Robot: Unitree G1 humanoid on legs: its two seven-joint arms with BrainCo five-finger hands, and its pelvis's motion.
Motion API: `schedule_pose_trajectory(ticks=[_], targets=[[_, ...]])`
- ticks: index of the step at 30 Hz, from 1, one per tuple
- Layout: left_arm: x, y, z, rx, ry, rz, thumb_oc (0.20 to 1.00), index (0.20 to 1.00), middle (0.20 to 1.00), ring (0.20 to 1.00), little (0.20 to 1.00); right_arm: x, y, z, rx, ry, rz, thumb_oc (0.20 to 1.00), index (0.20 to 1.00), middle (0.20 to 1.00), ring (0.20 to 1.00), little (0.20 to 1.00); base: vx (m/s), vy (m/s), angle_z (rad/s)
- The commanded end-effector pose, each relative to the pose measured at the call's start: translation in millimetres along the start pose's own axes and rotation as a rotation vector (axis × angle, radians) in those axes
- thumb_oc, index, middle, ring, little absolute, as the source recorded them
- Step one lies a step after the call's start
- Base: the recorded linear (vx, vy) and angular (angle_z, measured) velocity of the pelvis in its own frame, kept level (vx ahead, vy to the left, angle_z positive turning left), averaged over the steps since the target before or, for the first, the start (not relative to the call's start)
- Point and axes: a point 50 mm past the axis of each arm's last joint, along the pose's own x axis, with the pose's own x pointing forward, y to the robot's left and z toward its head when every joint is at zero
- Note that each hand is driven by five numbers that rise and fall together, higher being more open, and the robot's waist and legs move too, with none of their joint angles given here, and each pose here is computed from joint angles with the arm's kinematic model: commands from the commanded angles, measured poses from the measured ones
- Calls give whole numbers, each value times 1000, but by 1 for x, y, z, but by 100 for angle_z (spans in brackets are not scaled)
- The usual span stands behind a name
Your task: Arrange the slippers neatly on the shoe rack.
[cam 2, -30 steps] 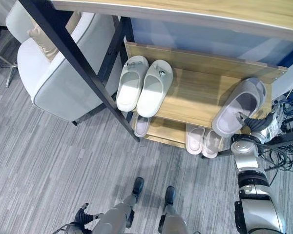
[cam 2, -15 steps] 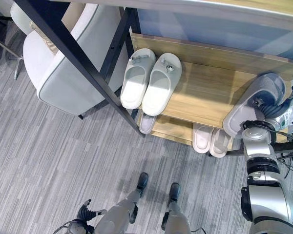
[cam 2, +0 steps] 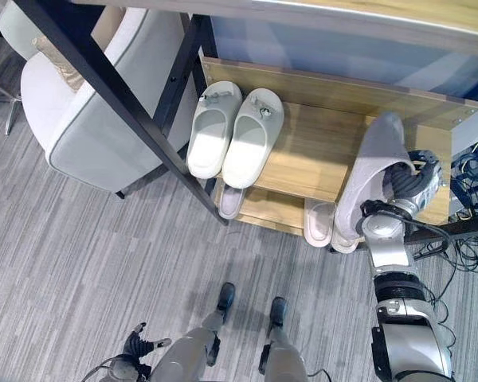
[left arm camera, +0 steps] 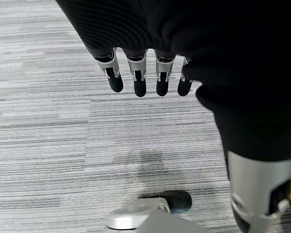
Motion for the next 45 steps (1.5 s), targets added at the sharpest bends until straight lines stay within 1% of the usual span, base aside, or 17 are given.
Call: schedule_pose_trajectory(ticks=[1,2,3,6,8,12,14,20,22,25,27,28,30,33,35,40,45], targets=[[-3,-4,-19,52,92,-2,1000,1000,1000,1000,1000,-5,-3,15,42,-122,78,200,200,200,200,200,0,0,0],[-4,-3,-21,51,101,1,1000,1000,1000,1000,1000,-12,-1,16,53,-138,107,200,200,200,200,200,29,0,-6],[-6,-1,-27,43,117,7,1000,1000,1000,1000,1000,-28,5,17,69,-160,173,200,200,200,200,200,16,-8,-11],[-8,3,-34,29,139,21,1000,1000,1000,1000,1000,-50,6,14,73,-184,271,200,200,200,200,200,-2,-25,-20],[-12,5,-45,26,172,23,1000,1000,1000,1000,1000,-68,1,5,49,-188,350,200,200,200,200,200,-3,-16,-4],[-18,11,-61,28,219,37,1000,1000,1000,1000,1000,-94,-14,-4,-10,-221,451,200,200,200,200,200,8,-32,-4],[-22,15,-70,6,238,56,1000,1000,1000,1000,1000,-104,-19,-14,-30,-193,490,200,200,200,200,200,0,-68,3],[-26,18,-79,-10,269,73,1000,1000,1000,1000,1000,-110,-17,-19,-12,-171,524,200,200,200,200,200,-53,-108,8],[-23,19,-73,-6,248,78,1000,1000,1000,1000,1000,-109,-21,-18,-9,-180,522,200,200,200,200,200,-159,-144,39],[-16,18,-57,-58,195,99,1000,1000,1000,1000,1000,-116,-23,-35,-11,-99,537,200,200,200,200,200,-59,-49,98],[-16,18,-59,-56,212,105,1000,1000,1000,1000,1000,-119,-11,-35,-1,-88,567,200,200,200,200,200,92,116,92],[-21,14,-71,-45,270,84,1000,1000,1000,1000,1000,-125,-5,-34,14,-80,602,200,200,200,200,200,172,148,-30],[-25,13,-78,-27,299,77,1000,1000,1000,1000,1000,-130,1,-33,33,-70,629,200,200,200,200,200,186,211,-58],[-25,15,-79,-22,301,80,1000,1000,1000,1000,1000,-136,8,-26,67,-85,675,200,200,200,200,200,174,237,-64],[-17,20,-64,-37,246,102,1000,1000,1000,1000,1000,-145,21,-23,94,-84,743,200,200,200,200,200,158,239,-73],[0,32,-24,-71,96,144,1000,1000,1000,1000,1000,-149,33,-24,102,-63,770,200,200,200,200,200,82,183,-38],[1,33,-17,-92,58,147,1000,1000,1000,1000,1000,-158,32,-35,59,-26,788,200,200,200,200,200,42,84,-52]])
